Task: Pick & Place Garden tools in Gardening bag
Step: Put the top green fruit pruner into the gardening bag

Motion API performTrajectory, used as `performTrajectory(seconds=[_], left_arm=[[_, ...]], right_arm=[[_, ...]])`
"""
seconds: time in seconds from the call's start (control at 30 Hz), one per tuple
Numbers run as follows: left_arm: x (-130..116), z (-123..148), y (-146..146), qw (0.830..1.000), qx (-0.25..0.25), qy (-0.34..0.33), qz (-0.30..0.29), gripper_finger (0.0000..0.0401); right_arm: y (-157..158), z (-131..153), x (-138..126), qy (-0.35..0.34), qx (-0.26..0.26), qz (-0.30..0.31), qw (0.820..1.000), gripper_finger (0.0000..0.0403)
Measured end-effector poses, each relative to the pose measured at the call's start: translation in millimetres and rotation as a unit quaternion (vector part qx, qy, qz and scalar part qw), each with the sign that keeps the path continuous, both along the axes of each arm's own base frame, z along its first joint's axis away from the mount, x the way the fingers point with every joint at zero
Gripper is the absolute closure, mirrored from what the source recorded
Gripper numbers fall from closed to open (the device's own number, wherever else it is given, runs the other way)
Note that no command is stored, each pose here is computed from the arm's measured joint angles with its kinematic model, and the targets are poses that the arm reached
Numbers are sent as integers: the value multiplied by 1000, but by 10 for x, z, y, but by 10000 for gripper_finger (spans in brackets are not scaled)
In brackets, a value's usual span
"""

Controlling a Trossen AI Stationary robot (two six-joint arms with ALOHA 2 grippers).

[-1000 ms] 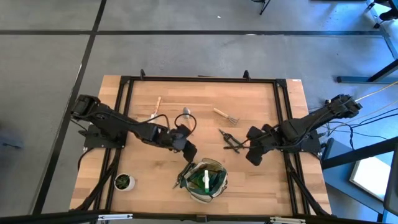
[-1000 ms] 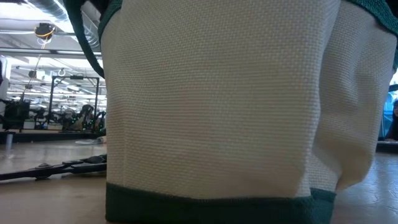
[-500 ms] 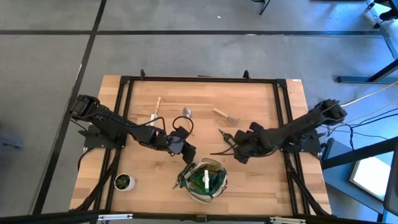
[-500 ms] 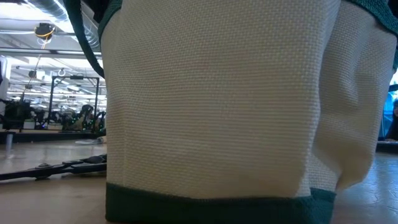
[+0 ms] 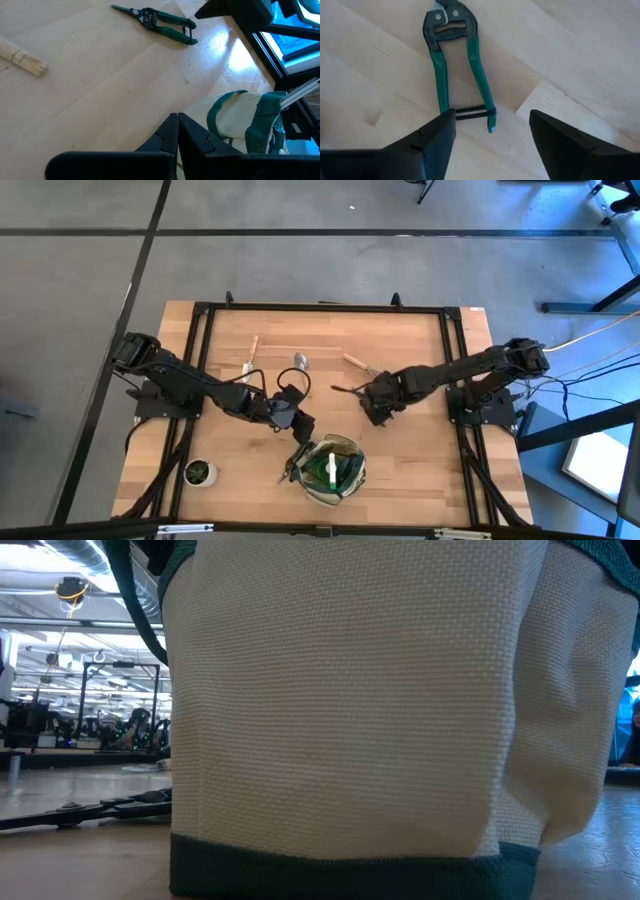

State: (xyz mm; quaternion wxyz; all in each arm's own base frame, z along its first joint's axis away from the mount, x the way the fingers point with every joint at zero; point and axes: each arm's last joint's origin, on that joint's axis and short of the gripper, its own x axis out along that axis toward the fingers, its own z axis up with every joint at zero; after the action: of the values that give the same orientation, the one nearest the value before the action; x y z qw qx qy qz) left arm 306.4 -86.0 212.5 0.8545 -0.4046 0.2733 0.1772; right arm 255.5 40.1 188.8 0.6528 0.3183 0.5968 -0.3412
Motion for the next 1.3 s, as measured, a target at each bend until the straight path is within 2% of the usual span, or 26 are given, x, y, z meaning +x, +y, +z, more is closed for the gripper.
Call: performTrajectory(seconds=[0.2, 0.3, 0.47, 0.63, 0.8, 1.07, 1.3], left_arm=[[1, -1, 1, 1000, 1, 0, 0, 396], [1, -1, 1, 1000, 0, 0, 0, 396], [-3, 0, -14, 1000, -1, 0, -4, 400], [-4, -2, -18, 1000, 0, 1, -5, 396], [-3, -2, -17, 1000, -1, 1, -5, 399], [-5, -2, -22, 1000, -4, 1, -3, 396], [-15, -3, -57, 1000, -5, 1, -7, 399]], right_arm=[[-184, 3, 71, -17, 67, 10, 998, 126], [-204, 4, 81, -21, 75, 33, 996, 122], [-190, 4, 76, -20, 62, 77, 995, 121], [-213, -1, 58, -9, 24, 67, 997, 125], [-204, -88, 121, -7, 24, 85, 996, 140], [-195, -340, 185, 43, 32, 111, 992, 178], [-191, -464, 239, 49, 32, 111, 992, 185]])
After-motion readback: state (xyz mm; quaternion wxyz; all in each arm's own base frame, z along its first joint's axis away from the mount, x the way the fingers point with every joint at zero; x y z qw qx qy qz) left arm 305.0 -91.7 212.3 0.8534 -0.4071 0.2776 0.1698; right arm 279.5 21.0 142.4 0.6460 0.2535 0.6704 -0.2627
